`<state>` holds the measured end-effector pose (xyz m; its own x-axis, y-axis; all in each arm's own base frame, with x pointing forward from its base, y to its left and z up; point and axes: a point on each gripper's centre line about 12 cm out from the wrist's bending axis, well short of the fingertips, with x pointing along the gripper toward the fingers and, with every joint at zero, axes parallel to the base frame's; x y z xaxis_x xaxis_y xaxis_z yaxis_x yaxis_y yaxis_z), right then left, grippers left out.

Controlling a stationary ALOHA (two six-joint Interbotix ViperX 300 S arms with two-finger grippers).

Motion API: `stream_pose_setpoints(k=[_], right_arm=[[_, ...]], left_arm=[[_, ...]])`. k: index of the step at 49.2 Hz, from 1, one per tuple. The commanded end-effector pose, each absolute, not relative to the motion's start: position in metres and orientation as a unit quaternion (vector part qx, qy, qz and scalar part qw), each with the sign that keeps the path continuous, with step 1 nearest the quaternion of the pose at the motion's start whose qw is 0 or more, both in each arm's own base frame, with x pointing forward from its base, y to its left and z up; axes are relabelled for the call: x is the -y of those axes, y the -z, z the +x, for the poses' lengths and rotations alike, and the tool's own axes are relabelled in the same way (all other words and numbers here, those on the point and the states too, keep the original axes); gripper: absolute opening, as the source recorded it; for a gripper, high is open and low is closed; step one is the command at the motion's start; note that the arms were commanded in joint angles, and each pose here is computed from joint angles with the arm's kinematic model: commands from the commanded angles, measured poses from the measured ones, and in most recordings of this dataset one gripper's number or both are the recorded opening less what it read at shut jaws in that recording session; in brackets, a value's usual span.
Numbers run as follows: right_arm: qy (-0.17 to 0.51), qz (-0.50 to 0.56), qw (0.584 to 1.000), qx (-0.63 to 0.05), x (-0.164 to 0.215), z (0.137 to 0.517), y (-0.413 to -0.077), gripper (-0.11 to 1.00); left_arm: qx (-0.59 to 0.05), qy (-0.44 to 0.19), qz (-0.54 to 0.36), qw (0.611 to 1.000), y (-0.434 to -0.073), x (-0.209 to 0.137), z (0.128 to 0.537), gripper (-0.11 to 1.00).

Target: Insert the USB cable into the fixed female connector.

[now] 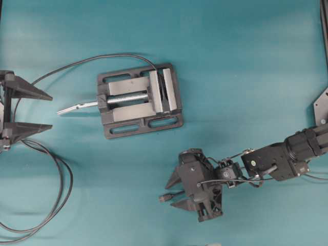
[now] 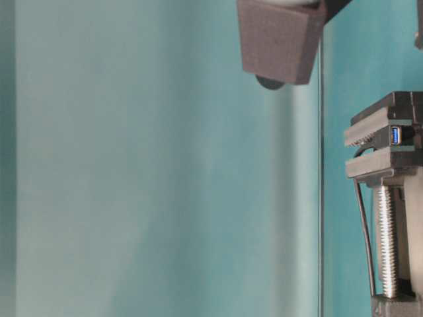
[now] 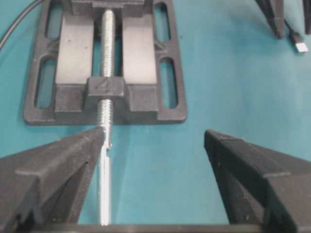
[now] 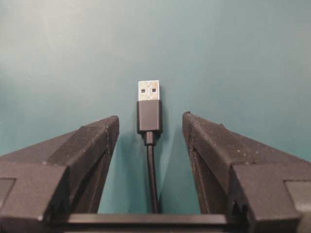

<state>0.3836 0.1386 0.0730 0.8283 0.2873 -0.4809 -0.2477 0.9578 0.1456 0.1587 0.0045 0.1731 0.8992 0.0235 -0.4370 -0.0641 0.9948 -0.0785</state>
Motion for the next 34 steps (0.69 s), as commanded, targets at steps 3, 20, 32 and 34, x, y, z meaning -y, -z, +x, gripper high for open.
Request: stream_pose_setpoints(k=[3,20,32,34], right_arm=[[-0.144,0.043,0.957,-0.246,-0.144,0.385,-0.081,0.61],[-0.158,0.032,0.947,-0.276,-0.158,0.380,-0.064,0.61],[-0.164,0.027,0.944,-0.285,-0.163,0.376,-0.057,0.57],[-0.164,0.026,0.944,-0.286,-0.163,0.375,-0.056,0.54]], left_arm=[[-0.211,-0.024,-0.045,0.976,-0.177,-0.005,0.161,1.00],[-0.215,-0.025,-0.046,0.975,-0.174,-0.006,0.160,1.00],[-0.216,-0.025,-0.046,0.975,-0.174,-0.005,0.160,1.00],[-0.216,-0.025,-0.046,0.975,-0.174,-0.006,0.160,1.00]])
